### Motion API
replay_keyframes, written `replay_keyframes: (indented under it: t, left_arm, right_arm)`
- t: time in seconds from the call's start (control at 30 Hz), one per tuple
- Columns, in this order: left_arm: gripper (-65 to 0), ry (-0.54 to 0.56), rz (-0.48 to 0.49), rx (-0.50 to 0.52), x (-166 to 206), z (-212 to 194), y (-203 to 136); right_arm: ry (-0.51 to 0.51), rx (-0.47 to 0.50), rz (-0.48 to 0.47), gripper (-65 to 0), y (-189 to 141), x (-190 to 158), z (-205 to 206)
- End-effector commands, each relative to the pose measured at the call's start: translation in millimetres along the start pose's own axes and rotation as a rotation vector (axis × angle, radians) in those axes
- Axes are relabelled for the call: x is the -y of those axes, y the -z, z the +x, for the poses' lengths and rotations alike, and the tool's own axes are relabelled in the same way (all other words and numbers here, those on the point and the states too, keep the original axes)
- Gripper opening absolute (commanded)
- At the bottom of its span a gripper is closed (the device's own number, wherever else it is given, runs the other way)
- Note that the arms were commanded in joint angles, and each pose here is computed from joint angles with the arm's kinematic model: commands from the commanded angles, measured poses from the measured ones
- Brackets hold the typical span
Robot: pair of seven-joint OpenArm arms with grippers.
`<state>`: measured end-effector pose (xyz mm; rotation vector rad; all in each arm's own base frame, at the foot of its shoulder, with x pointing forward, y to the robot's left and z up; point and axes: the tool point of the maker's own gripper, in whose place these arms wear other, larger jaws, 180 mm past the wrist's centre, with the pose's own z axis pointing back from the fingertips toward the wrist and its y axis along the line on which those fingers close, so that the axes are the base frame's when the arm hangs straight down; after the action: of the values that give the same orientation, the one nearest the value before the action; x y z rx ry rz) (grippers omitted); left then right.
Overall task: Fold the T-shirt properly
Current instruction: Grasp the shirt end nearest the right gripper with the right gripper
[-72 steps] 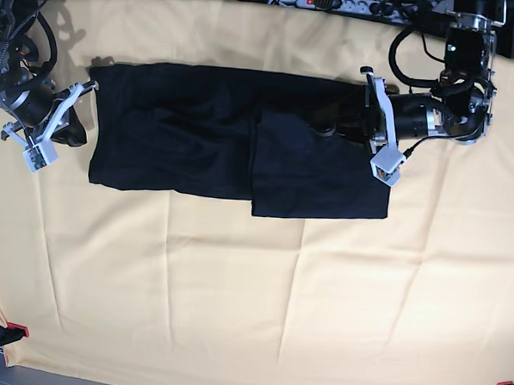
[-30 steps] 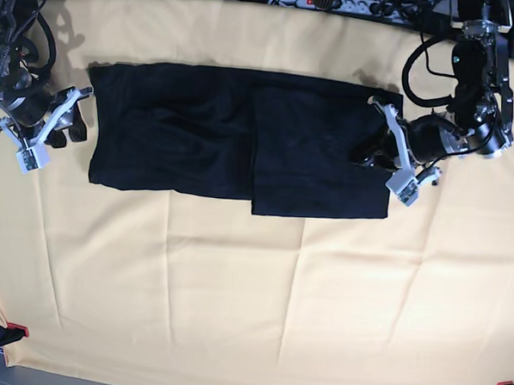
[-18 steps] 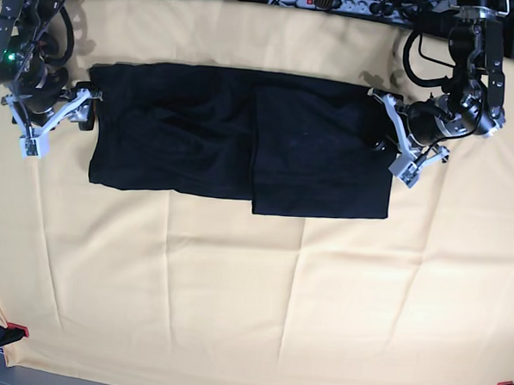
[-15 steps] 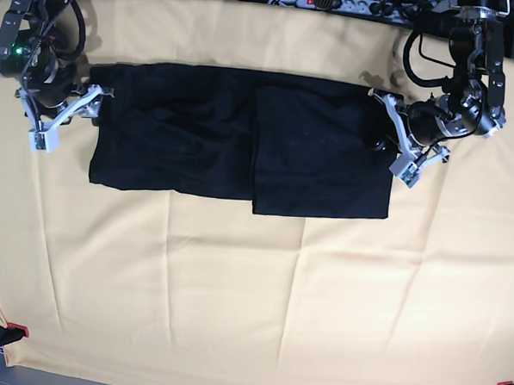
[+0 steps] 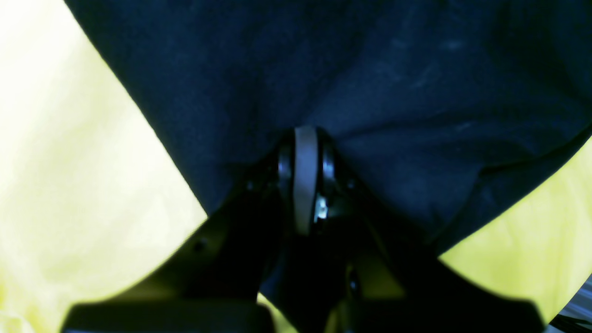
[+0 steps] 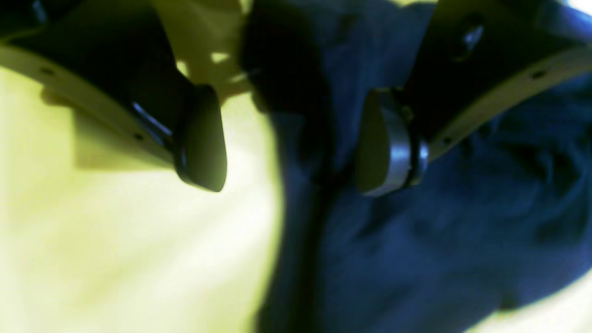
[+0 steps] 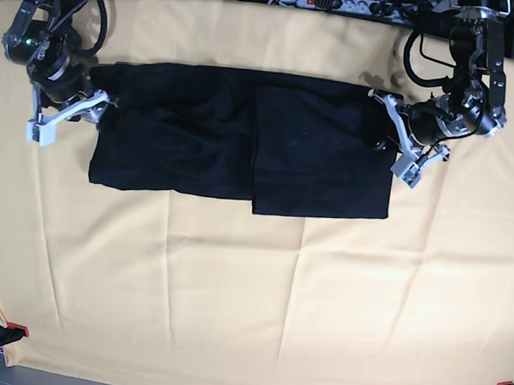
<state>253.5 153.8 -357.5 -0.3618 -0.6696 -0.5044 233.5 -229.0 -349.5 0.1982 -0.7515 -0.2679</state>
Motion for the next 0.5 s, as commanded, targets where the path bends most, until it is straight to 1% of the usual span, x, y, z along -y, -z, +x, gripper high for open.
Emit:
replay_keyframes:
  t: [0.0, 0.1, 0.2, 0.27, 0.37, 0.47]
  left_arm:
    - [-65.0, 0.011, 0.008, 0.007, -4, 4, -4]
    - [-65.0, 0.006, 0.000, 0.014, -2, 5, -4]
    - [-65.0, 0.011, -0.035, 0.033, 4, 9, -4]
    - [-65.0, 0.012, -0.040, 0.035, 5, 9, -4]
    - [-65.0, 0.013, -0.039, 0.026, 5, 7, -4]
    - [-65.0, 0.013, -0.039, 0.017, 5, 6, -4]
  right_arm:
    - [0.004, 0.062, 0.006, -19.7, -6, 3, 18]
    - [0.027, 0.090, -0.016, -19.9, -13, 16, 26]
    - [0.016, 0.090, -0.016, -19.9, -14, 18, 28]
    - [0.017, 0.089, -0.004, -20.0, -14, 17, 29]
    - [0.026, 0.061, 0.002, -20.1, -10, 24, 25]
    - [0.054, 0.008, 0.041, -20.1, 3, 32, 16]
